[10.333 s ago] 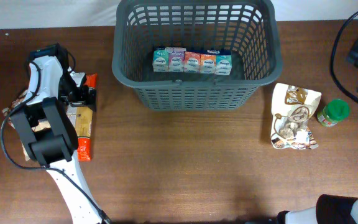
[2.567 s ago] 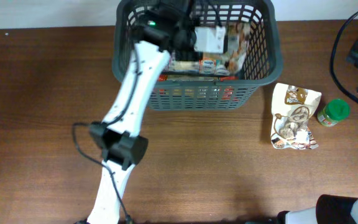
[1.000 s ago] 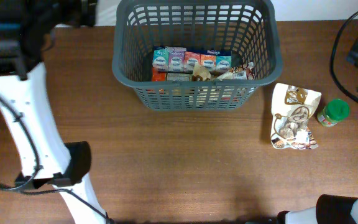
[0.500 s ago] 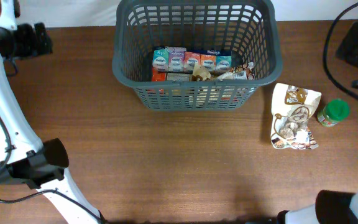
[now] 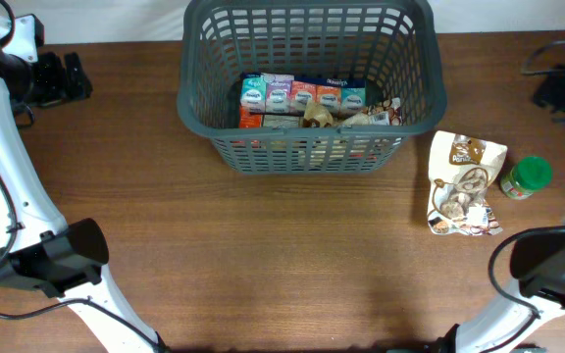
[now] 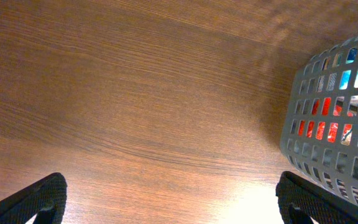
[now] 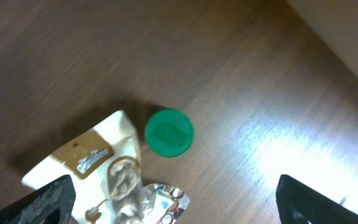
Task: Pack container
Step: 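Move the right gripper down onto the green-lidded jar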
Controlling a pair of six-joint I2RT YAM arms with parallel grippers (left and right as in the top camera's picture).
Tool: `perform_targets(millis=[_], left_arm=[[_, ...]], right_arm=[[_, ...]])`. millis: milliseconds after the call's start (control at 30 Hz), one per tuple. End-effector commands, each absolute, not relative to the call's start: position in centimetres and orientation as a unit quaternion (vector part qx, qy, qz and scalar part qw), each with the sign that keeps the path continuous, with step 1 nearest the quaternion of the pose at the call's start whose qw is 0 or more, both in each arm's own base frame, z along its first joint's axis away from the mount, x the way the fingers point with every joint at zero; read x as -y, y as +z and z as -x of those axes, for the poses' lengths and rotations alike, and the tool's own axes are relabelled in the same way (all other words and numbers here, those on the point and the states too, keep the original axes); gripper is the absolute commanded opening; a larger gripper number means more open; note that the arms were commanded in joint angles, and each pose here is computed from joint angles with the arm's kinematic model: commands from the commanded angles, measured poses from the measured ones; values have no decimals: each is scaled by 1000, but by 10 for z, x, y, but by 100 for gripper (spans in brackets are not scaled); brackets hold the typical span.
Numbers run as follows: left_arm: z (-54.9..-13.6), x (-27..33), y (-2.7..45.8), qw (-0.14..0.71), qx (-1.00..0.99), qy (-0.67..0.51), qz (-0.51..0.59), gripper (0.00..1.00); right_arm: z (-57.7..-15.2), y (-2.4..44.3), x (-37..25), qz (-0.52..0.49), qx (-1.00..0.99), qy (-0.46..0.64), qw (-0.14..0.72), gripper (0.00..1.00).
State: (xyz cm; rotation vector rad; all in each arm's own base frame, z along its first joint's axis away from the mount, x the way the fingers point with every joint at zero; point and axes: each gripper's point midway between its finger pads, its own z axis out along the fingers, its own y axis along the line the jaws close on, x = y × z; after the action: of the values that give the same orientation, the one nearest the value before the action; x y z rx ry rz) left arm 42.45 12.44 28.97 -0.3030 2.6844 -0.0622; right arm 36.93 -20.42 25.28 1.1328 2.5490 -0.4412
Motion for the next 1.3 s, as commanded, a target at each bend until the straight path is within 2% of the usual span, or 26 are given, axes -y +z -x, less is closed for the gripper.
perform_targets(millis=[0, 267, 433, 867, 1267], left_arm=[[-425, -126, 285, 211, -970, -23, 118, 99], [-425, -126, 285, 210, -970, -23, 118, 99], [-425, -126, 285, 210, -970, -23, 118, 99], [-425, -126, 285, 210, -970, -23, 118, 99], [-425, -126, 285, 211, -970, -23, 118, 99]], right_arm=[[-363, 221, 213, -433, -886, -116, 117, 96], [-353, 145, 216, -446, -889, -92, 56, 96], [-352, 106, 216, -435, -895, -93, 49, 96], [-361, 68, 223, -438, -890, -94, 79, 96], [-344, 33, 230, -498, -864, -17, 77, 96]])
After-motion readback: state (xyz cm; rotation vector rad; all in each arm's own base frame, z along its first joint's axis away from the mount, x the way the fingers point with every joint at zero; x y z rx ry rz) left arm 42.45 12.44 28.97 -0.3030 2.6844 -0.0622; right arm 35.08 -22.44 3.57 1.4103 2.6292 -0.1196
